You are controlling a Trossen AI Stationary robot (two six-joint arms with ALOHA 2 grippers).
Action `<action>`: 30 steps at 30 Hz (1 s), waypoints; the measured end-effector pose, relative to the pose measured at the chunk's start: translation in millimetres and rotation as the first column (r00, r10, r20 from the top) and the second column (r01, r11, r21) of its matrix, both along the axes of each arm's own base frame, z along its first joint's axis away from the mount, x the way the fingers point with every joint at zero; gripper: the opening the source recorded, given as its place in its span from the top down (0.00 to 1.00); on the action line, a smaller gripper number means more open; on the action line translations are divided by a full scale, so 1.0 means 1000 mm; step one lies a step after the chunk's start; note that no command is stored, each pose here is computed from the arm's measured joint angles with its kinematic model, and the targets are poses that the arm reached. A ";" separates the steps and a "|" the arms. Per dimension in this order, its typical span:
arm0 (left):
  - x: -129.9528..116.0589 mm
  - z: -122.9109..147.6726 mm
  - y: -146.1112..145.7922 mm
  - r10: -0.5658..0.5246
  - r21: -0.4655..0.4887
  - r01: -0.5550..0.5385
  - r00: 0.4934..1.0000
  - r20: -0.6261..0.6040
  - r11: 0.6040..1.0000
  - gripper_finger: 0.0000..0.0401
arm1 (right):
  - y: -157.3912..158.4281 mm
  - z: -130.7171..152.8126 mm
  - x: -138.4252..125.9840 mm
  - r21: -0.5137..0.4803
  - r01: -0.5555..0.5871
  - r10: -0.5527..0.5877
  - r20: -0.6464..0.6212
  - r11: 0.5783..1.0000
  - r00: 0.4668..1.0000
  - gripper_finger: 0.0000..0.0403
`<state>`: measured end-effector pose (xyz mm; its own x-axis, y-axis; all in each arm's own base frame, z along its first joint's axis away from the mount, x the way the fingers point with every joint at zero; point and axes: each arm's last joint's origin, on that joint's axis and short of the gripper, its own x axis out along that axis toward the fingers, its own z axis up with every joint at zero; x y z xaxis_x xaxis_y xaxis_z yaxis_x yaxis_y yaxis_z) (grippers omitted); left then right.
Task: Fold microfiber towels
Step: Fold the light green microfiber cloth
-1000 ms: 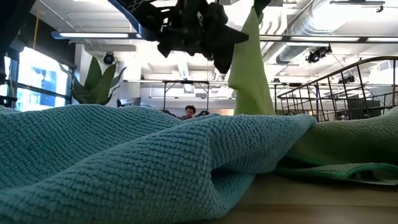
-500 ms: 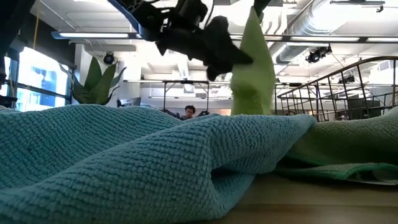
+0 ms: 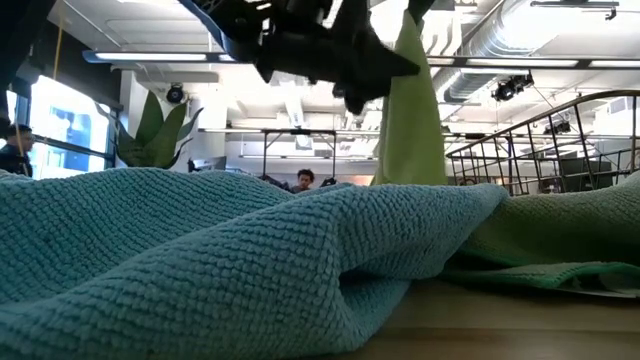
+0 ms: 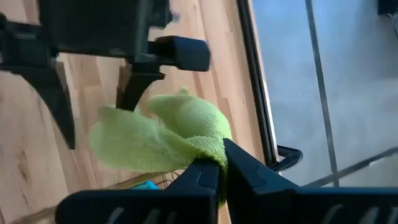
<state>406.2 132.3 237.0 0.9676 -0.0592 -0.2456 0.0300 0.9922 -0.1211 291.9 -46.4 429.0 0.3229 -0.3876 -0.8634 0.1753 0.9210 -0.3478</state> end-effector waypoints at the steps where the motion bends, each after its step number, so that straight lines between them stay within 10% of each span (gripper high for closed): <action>1: 0.000 0.003 0.002 0.006 0.010 -0.007 1.000 0.028 1.000 0.61 | 0.000 0.000 0.000 0.011 -0.019 0.019 -0.003 1.000 1.000 1.00; 13: -0.013 0.045 0.016 -0.109 0.047 0.099 0.953 0.282 0.994 0.61 | 0.006 -0.001 0.001 0.019 -0.318 0.318 -0.085 0.948 0.944 1.00; 30: -0.012 0.031 0.003 -0.260 -0.065 0.272 0.954 0.152 0.960 0.61 | 0.002 0.000 0.001 -0.086 -0.375 0.358 -0.163 0.923 0.919 1.00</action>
